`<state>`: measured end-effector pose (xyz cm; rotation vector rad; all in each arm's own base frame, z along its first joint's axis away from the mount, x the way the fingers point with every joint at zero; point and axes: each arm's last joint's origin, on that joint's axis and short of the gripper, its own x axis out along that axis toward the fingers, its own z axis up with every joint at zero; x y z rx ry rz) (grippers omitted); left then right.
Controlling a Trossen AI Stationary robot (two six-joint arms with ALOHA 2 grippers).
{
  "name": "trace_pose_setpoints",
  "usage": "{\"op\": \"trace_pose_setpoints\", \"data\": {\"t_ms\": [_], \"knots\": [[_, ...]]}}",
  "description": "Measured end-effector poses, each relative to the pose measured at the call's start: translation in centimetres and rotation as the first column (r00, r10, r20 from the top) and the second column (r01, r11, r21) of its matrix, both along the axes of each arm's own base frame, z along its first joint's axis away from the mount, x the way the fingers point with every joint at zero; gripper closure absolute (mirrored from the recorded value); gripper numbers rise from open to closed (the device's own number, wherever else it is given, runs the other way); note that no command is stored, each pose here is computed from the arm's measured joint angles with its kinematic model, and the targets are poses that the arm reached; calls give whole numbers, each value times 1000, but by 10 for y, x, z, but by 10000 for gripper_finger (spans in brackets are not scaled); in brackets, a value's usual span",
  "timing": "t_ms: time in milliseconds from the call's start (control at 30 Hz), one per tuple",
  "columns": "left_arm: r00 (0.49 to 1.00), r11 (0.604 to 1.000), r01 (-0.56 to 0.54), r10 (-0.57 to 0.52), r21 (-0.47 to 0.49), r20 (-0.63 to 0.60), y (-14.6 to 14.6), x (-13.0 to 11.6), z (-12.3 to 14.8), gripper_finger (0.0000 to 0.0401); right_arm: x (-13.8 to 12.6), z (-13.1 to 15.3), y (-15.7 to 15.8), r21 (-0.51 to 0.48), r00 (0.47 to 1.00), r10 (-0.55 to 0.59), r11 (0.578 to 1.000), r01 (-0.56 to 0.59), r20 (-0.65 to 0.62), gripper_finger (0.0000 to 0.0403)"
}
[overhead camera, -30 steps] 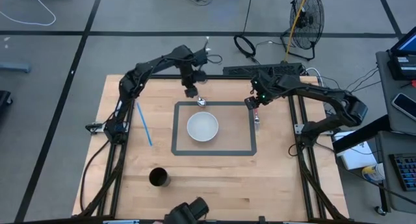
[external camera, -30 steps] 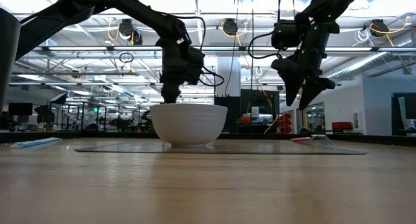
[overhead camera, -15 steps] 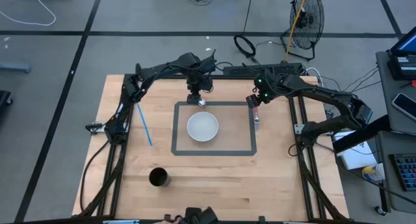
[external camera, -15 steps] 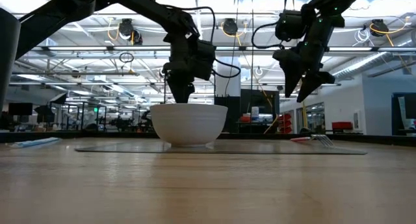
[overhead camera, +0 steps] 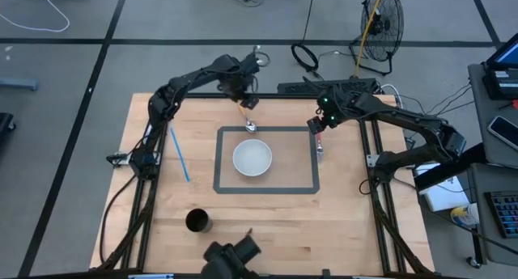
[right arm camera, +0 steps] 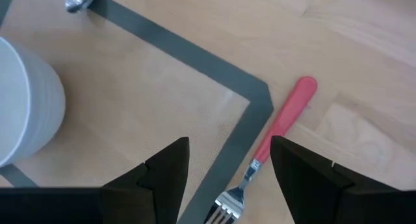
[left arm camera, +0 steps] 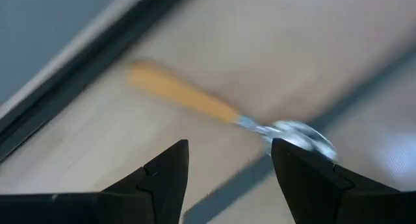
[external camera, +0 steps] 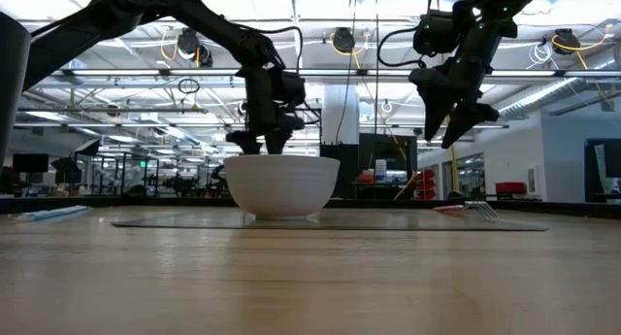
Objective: Pick & Place Utensil
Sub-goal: Put the yellow spoon into the bowl on the table mat
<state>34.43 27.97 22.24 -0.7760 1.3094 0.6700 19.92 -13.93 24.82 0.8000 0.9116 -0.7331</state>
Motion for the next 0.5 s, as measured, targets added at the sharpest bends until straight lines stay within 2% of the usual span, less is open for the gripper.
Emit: {"op": "trace_pose_setpoints", "data": {"t_ms": [100, 167, 333, 500], "knots": [[990, 991, -135, 136, 18, -43, 5, -6, 0, 182, 1, 1, -1, -10, 1000, 4, 1000, -4, 10, 193], [984, 985, -171, 172, 31, -35, 6, -5, -4, 196, 1, 1, -1, -14, 1000, 10, 1000, -10, 11, 193], [974, 974, -228, 228, -9, 6, 5, -1, -12, 250, 1, 1, -1, -24, 1000, 28, 999, -28, 7, 193], [956, 956, -292, 292, -33, -17, 4, -4, -22, 291, 1, 1, -1, -33, 999, 46, 998, -46, 3, 193]]}}
